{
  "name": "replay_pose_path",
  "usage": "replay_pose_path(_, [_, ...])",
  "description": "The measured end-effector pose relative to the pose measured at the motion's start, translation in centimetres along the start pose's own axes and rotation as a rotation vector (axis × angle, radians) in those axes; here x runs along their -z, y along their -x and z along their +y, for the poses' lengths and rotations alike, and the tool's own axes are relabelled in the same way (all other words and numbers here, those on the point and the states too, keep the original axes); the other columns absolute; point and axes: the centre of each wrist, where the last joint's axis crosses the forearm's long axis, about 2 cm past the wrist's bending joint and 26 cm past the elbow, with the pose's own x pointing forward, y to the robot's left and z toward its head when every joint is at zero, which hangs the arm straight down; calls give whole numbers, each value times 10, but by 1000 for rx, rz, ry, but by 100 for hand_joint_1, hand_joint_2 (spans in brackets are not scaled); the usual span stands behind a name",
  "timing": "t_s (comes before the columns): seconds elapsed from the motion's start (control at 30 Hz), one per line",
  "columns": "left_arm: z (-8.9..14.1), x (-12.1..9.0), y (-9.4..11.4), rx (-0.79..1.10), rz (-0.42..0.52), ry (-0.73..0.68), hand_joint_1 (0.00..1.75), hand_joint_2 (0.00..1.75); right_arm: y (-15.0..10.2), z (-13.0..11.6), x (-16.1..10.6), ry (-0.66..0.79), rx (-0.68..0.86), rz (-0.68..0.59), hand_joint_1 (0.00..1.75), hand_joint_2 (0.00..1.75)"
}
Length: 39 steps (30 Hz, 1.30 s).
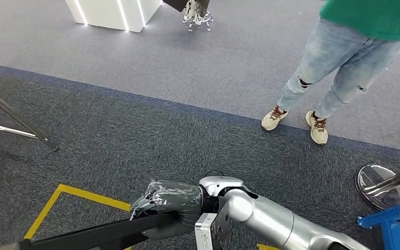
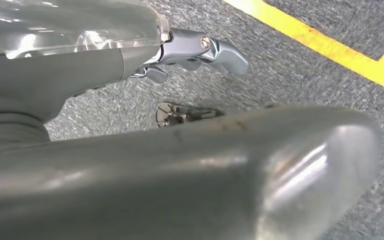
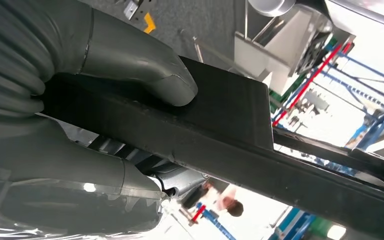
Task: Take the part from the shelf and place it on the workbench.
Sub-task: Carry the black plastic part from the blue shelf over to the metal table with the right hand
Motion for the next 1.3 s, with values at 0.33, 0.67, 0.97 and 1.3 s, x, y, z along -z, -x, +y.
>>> replay_pose_path(0.33, [-1, 0, -1, -11, -1, -4, 0, 0, -1, 0, -6, -11, -37, 22, 175, 175])
replay_pose_path(0.67, [10, 0, -2, 102, 116, -122, 0, 0, -4, -4, -5, -8, -55, 14, 175, 175])
replay_pose_path(0.97, [42, 2, -11, 234, 149, -252, 0, 0, -5, -2, -12, 5, -58, 28, 175, 175])
replay_pose_path(1.3, [54, 3, -16, 246, 113, -196, 0, 0, -3, 6, -24, -61, -112, 56, 175, 175])
